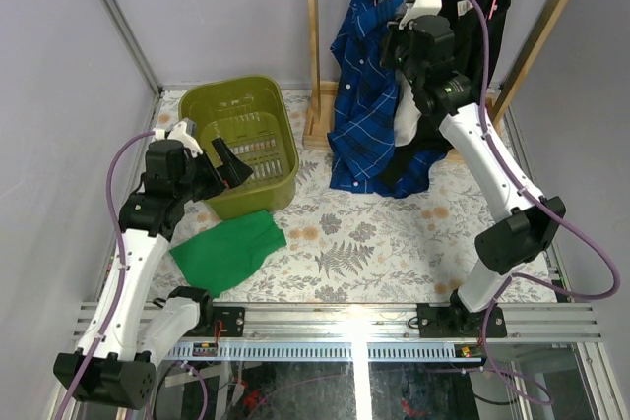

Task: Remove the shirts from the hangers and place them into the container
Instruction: Pick up the hanger from the clothesline.

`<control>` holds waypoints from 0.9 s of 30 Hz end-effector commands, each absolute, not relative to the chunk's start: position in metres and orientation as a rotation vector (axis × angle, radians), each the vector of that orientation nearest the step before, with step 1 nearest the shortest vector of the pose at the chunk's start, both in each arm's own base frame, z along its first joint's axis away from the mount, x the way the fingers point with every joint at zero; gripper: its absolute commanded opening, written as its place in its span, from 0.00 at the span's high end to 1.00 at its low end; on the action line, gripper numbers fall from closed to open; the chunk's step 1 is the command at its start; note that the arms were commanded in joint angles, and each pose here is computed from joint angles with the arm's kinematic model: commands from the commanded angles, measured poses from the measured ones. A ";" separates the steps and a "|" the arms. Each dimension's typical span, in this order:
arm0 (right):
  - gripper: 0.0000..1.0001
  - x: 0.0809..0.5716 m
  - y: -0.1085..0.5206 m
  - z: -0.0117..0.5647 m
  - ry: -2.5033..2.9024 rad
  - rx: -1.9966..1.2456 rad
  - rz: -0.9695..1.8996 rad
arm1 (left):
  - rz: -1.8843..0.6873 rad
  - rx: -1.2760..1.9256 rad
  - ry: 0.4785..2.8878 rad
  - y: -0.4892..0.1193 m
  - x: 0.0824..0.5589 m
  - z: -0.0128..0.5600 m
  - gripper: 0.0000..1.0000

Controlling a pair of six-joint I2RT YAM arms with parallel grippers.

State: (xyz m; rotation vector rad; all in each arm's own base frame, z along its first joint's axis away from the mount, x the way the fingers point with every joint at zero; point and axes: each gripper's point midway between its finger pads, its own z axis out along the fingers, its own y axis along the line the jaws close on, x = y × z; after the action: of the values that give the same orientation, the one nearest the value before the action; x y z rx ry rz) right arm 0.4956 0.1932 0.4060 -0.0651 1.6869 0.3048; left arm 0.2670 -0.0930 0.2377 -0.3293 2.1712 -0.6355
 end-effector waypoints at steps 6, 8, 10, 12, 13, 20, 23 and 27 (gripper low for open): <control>1.00 0.432 0.190 0.559 1.378 -0.095 0.495 | -0.632 -0.322 2.100 -0.090 0.267 0.260 0.00; 1.00 0.417 0.190 0.557 1.397 -0.133 0.506 | -0.628 -0.330 2.083 -0.088 0.267 0.265 0.00; 1.00 0.398 0.191 0.554 1.407 -0.188 0.529 | -0.624 -0.337 2.059 -0.086 0.266 0.271 0.00; 1.00 0.382 0.194 0.541 1.422 -0.234 0.562 | -0.632 -0.333 2.033 -0.087 0.265 0.276 0.00; 1.00 0.373 0.196 0.536 1.426 -0.264 0.579 | -0.641 -0.331 2.020 -0.087 0.265 0.279 0.00; 1.00 0.314 0.202 0.516 1.439 -0.434 0.685 | -0.806 -0.247 1.952 -0.110 0.261 0.300 0.00; 1.00 0.289 0.204 0.513 1.439 -0.490 0.739 | -0.887 -0.191 1.941 -0.122 0.258 0.308 0.00; 1.00 0.250 0.198 0.512 1.429 -0.541 0.791 | -1.032 -0.105 1.911 -0.142 0.253 0.321 0.00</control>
State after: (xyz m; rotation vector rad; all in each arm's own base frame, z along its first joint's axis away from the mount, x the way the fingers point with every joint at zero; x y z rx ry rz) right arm 0.3036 0.1974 0.4589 -0.4194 1.6533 0.6990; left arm 0.2576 -0.1154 0.2829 -0.2474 2.0191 -0.8290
